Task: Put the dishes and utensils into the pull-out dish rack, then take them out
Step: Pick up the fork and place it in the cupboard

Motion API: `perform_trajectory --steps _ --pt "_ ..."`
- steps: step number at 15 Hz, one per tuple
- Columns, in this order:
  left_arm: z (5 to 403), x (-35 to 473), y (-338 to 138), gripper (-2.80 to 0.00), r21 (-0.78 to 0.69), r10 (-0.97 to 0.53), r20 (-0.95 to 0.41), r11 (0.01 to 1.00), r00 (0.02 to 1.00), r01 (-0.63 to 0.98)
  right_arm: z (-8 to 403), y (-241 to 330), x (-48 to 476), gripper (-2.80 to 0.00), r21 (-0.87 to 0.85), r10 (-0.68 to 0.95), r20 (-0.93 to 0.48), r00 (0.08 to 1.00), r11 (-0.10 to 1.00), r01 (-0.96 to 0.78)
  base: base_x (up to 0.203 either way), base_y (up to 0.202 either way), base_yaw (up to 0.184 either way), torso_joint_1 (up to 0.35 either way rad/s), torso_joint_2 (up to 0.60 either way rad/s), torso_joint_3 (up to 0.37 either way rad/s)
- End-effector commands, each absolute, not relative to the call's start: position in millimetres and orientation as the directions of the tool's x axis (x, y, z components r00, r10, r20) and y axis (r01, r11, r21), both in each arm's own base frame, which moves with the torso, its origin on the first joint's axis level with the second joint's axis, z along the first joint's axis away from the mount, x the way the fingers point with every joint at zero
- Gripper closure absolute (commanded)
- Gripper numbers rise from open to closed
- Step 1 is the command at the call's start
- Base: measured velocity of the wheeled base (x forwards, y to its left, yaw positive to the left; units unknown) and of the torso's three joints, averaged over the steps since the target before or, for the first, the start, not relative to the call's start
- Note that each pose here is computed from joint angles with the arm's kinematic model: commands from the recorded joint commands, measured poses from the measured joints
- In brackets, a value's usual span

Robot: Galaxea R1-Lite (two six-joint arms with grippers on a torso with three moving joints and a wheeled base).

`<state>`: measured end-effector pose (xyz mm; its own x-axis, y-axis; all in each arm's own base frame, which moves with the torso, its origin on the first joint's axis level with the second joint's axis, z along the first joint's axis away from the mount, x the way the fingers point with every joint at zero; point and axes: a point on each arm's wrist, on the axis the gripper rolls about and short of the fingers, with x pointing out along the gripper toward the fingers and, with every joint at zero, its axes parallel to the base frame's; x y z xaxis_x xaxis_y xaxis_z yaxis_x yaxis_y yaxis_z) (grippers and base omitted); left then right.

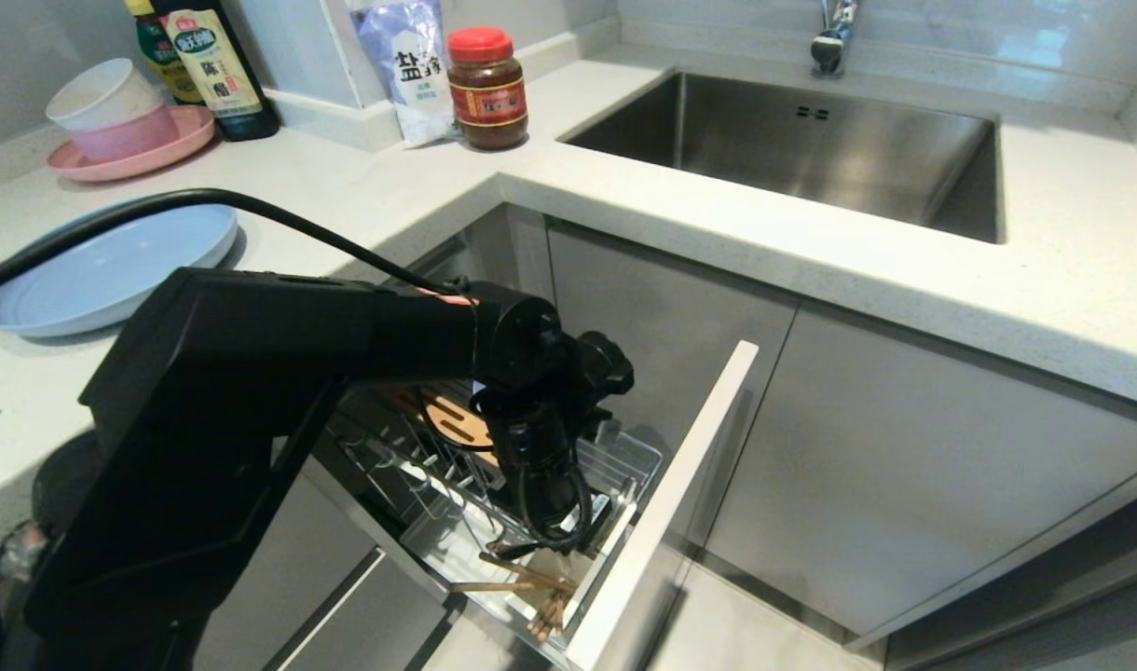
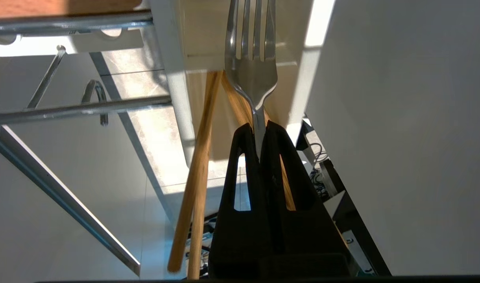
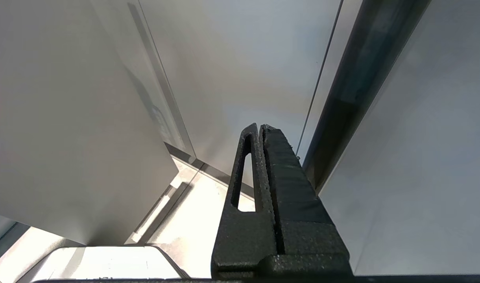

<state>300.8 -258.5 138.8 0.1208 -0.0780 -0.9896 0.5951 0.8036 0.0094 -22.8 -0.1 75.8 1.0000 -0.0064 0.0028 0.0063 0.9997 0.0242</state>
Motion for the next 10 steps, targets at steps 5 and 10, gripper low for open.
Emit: perform_trajectory --steps 5,10 --pt "127.8 309.7 -261.1 0.00 0.019 -0.076 -0.988 0.810 0.138 0.586 75.3 -0.1 -23.0 0.00 0.025 -0.006 0.005 1.000 1.000 0.006 0.000 0.000 0.000 0.000 0.00 0.000" --pt "125.1 312.2 -261.0 0.00 0.019 -0.075 -0.988 0.813 0.137 0.583 75.3 -0.1 -23.0 0.00 0.025 -0.006 0.006 1.000 1.000 0.006 0.000 0.000 0.000 0.000 0.00 0.000"
